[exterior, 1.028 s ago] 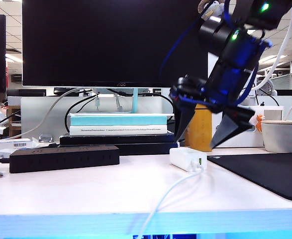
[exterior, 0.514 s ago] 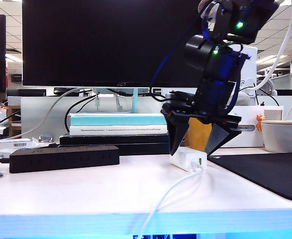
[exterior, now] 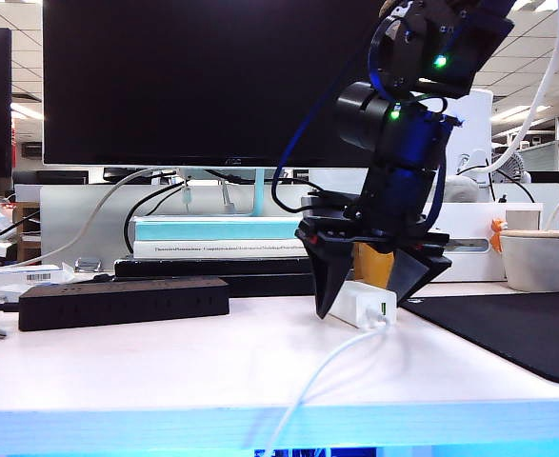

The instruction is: Plug the white charger into the left socket.

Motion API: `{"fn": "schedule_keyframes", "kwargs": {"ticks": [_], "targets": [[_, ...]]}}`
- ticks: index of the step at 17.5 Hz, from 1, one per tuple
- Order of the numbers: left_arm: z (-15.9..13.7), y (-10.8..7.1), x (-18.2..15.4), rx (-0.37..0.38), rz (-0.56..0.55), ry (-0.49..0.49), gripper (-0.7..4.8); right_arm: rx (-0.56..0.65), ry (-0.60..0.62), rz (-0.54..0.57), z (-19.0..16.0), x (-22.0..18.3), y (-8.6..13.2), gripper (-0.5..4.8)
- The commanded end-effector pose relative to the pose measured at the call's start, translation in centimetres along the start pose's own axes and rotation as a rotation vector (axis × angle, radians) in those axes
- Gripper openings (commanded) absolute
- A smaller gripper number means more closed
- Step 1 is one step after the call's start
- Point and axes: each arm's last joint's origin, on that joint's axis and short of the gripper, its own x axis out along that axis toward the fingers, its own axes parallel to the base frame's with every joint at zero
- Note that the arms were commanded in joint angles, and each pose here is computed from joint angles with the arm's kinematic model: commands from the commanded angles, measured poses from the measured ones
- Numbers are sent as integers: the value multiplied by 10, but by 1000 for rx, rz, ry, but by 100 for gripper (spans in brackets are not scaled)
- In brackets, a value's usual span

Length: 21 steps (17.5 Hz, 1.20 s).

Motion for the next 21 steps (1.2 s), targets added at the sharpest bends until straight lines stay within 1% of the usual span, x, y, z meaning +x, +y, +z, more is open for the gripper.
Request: {"fn": "schedule_keyframes", "kwargs": {"ticks": [1,2,3,4,8,9,11,12,13,14,16,17,18,19,21], "targets": [[2,-1,-1,-1,-6,-9,-6,-2,4,-50,0,0,-1,363],[2,-1,-1,0,-5,-9,-6,-2,10,-50,-1,0,-1,256],[2,-1,-1,0,-5,-8,-6,-1,14,-49,-1,0,-1,192],[2,-1,-1,0,-5,-9,-6,-1,21,-50,-2,0,-1,174],[1,-1,-1,-4,-5,5,-6,13,14,-46,1,-5,-1,175],[0,-1,-1,-7,-5,12,-6,37,10,-46,6,-12,0,175],[0,-1,-1,-4,-5,7,-6,92,-38,-38,25,-37,2,175],[1,-1,-1,-1,-5,5,-6,131,-81,8,37,-53,5,175],[1,-1,-1,-1,-5,5,-6,161,-132,122,51,-72,10,175],[0,-1,-1,-1,-5,5,-6,216,-169,212,62,-85,13,175],[0,-1,-1,-1,-6,5,-6,409,-206,377,79,-109,19,175],[0,-1,-1,-1,-6,5,-6,532,-230,518,91,-125,23,175],[0,-1,-1,-1,-6,5,-6,613,-237,636,100,-136,26,175],[0,-1,-1,-1,-6,5,-6,640,-231,726,105,-143,28,175],[0,-1,-1,4,-5,5,-6,739,-161,899,111,-151,32,175]]}}
